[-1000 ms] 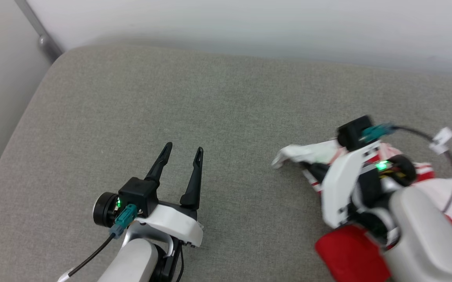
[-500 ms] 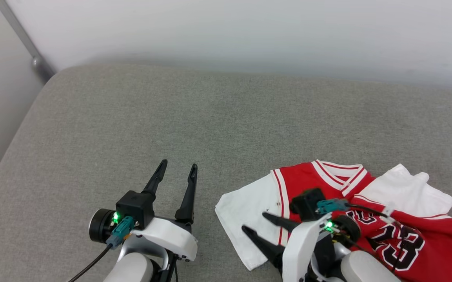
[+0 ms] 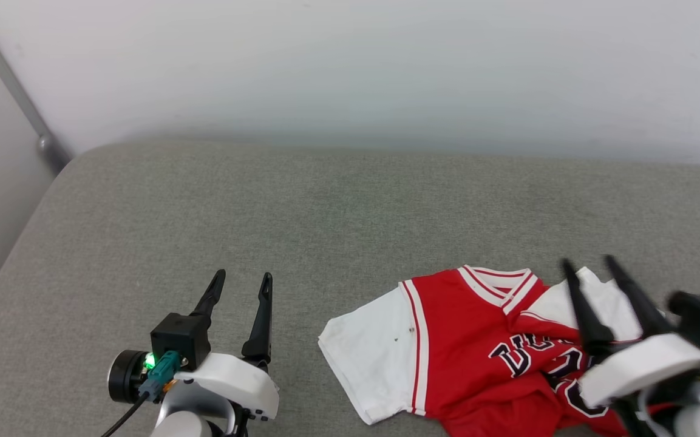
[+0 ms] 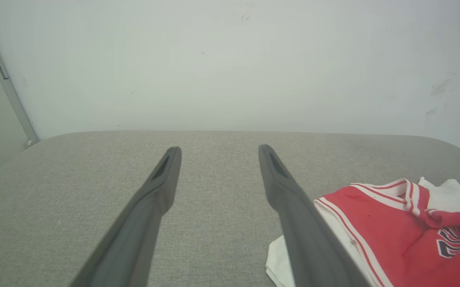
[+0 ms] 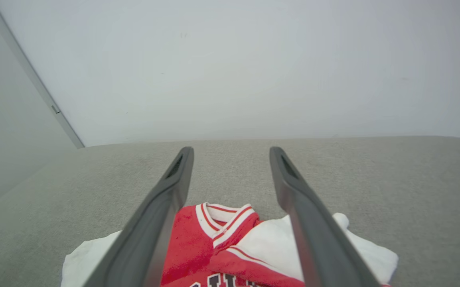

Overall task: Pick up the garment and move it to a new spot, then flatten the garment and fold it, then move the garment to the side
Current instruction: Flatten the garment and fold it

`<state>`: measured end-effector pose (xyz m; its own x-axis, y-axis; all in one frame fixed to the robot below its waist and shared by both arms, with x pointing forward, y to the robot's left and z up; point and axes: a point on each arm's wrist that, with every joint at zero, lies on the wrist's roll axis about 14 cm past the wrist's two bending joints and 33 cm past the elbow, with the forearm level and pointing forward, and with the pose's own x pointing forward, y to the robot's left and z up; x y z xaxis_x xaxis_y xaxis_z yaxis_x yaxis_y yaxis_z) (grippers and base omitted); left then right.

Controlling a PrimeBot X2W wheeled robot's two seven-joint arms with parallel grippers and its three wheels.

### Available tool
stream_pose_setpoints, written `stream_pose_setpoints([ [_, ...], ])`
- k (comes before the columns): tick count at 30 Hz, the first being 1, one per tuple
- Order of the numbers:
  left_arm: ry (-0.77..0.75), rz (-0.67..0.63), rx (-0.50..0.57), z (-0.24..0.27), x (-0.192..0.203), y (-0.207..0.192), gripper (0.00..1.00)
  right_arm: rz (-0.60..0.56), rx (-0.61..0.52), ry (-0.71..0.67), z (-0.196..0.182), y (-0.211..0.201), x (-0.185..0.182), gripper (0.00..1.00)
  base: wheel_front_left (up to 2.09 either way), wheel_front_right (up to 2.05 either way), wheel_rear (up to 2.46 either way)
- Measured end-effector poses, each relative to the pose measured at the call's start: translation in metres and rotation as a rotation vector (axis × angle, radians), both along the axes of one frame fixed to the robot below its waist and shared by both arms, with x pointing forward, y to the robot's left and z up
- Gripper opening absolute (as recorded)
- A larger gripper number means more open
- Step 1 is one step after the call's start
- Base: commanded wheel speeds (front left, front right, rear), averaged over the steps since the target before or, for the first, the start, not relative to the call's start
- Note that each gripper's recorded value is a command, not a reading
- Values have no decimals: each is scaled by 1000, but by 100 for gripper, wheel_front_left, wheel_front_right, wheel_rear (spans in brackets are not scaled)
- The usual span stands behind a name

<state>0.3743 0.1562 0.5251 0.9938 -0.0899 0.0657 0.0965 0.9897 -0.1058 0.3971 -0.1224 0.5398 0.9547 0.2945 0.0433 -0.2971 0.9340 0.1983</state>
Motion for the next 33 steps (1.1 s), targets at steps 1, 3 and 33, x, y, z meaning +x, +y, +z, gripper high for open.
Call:
stream_pose_setpoints([
  [1,-3,0,0,2,0,0,100,-48,-9,-6,1,-16,-1,100,0,0,0],
  [3,-2,1,1,2,-2,-1,100,-132,-22,-5,1,-44,-7,100,0,0,0],
  [33,397,-404,253,-43,42,-65,100,-234,-91,40,5,-71,-43,100,0,0,0],
])
